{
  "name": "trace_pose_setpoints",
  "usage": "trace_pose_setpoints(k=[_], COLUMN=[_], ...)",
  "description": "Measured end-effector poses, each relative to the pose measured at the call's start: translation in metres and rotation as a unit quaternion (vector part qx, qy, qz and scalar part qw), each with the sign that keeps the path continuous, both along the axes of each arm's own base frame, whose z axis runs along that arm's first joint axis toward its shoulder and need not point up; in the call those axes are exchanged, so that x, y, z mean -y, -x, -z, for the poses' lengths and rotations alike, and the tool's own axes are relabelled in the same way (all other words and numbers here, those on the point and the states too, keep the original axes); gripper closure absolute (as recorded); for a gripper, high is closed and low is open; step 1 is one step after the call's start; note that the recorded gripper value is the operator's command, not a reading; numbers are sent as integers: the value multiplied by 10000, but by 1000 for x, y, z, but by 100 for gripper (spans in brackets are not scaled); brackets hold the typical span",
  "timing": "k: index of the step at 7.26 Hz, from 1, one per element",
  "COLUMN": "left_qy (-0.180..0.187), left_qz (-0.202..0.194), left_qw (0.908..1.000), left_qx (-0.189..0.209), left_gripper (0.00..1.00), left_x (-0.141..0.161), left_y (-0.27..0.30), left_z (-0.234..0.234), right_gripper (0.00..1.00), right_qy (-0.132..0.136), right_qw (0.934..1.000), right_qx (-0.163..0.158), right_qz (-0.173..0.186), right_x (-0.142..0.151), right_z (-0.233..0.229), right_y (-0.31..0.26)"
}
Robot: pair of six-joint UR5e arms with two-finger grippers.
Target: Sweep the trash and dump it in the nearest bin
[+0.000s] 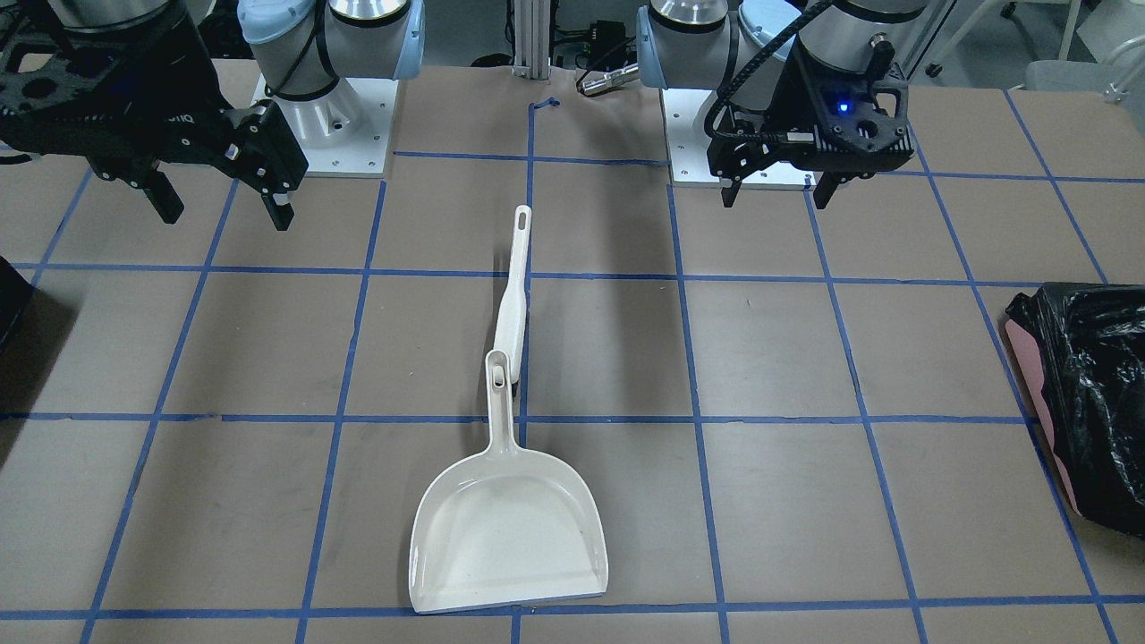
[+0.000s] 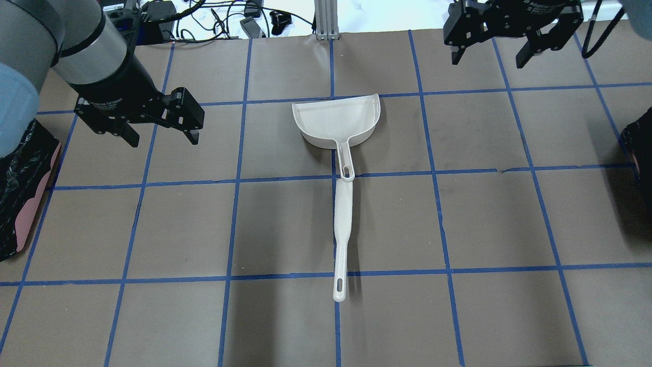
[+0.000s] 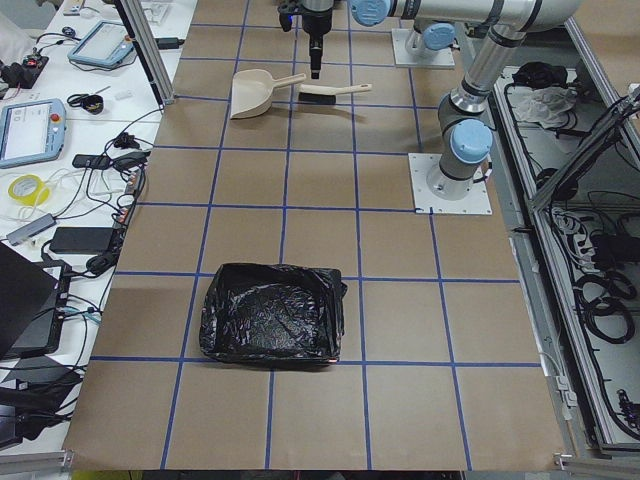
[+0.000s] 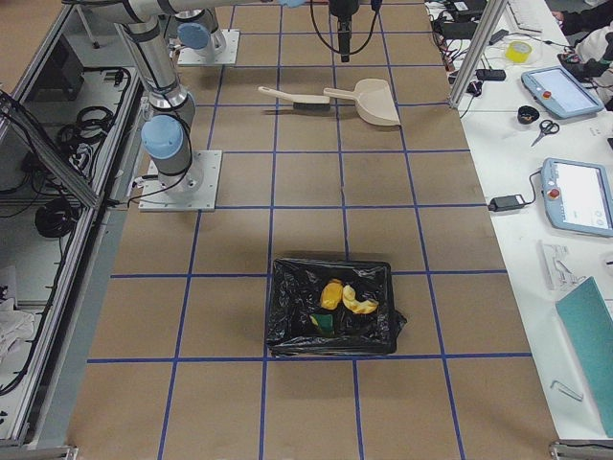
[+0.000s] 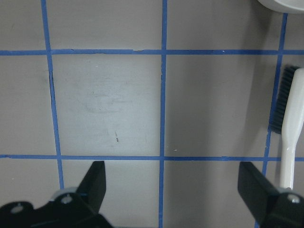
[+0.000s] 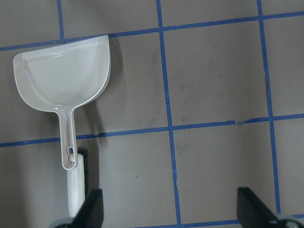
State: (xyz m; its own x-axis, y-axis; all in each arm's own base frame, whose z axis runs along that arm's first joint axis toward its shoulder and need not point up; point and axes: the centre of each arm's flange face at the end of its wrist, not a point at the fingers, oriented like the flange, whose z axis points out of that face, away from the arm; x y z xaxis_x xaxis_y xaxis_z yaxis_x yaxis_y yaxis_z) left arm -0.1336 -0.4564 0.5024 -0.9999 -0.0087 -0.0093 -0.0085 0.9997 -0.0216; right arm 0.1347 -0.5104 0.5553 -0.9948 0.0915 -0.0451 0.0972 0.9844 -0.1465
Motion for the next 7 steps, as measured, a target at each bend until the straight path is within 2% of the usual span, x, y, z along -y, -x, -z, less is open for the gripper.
trace_pose_setpoints(k=[7], left_qy=[59], left_qz=[29], left_qw=[10000], left_qx=[17], left_gripper=[0], left_x=[0], left_y=[0], left_z=[-4], right_gripper=[0], right_qy=[2], right_qw=[10000], right_qx=[12], right_qz=[2], right_x=[0], right_z=[0], right_y=[-1])
